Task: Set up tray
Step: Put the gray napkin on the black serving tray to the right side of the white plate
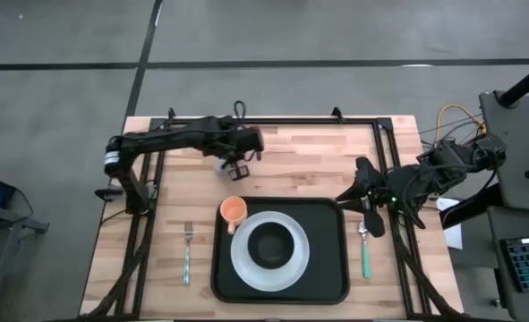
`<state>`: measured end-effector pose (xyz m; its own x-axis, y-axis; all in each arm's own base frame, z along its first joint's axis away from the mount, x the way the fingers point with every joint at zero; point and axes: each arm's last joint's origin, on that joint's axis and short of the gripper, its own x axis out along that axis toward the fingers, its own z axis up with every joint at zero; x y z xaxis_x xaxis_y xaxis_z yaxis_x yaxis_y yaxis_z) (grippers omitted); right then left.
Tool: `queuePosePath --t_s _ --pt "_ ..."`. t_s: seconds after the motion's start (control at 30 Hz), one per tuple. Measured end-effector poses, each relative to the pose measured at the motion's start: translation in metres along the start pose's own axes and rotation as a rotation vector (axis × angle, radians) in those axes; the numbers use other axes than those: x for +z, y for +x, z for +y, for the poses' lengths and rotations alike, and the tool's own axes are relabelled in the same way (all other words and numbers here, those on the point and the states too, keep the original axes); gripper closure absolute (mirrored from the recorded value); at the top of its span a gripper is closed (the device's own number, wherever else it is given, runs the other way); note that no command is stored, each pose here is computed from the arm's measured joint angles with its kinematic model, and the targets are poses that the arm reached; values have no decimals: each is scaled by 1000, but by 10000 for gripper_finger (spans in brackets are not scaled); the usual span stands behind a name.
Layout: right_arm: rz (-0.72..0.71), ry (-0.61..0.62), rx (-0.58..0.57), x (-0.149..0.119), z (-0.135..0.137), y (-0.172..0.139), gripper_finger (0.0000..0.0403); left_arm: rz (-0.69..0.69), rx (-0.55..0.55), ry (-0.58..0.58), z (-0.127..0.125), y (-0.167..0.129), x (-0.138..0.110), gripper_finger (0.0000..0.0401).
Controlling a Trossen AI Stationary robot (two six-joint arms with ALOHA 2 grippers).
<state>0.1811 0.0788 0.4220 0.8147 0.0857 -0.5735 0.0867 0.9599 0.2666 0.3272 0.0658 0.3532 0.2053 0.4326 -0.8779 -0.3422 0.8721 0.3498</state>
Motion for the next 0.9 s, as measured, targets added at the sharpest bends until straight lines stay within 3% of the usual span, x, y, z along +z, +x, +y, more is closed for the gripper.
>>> queuePosePath --t_s 0.17,0.4,0.67,0.9 --pt "75 79 -143 -11 -10 -3 335 -49 -11 14 0 -7 28 401" --pt "129 123 -217 -19 -16 -6 335 -113 -75 23 -9 -15 55 401" --pt "91 146 -181 -19 -17 -18 335 -155 -146 76 -44 1 78 401" --pt "70 154 -161 -20 -20 -28 335 -250 -233 18 -71 7 89 401"
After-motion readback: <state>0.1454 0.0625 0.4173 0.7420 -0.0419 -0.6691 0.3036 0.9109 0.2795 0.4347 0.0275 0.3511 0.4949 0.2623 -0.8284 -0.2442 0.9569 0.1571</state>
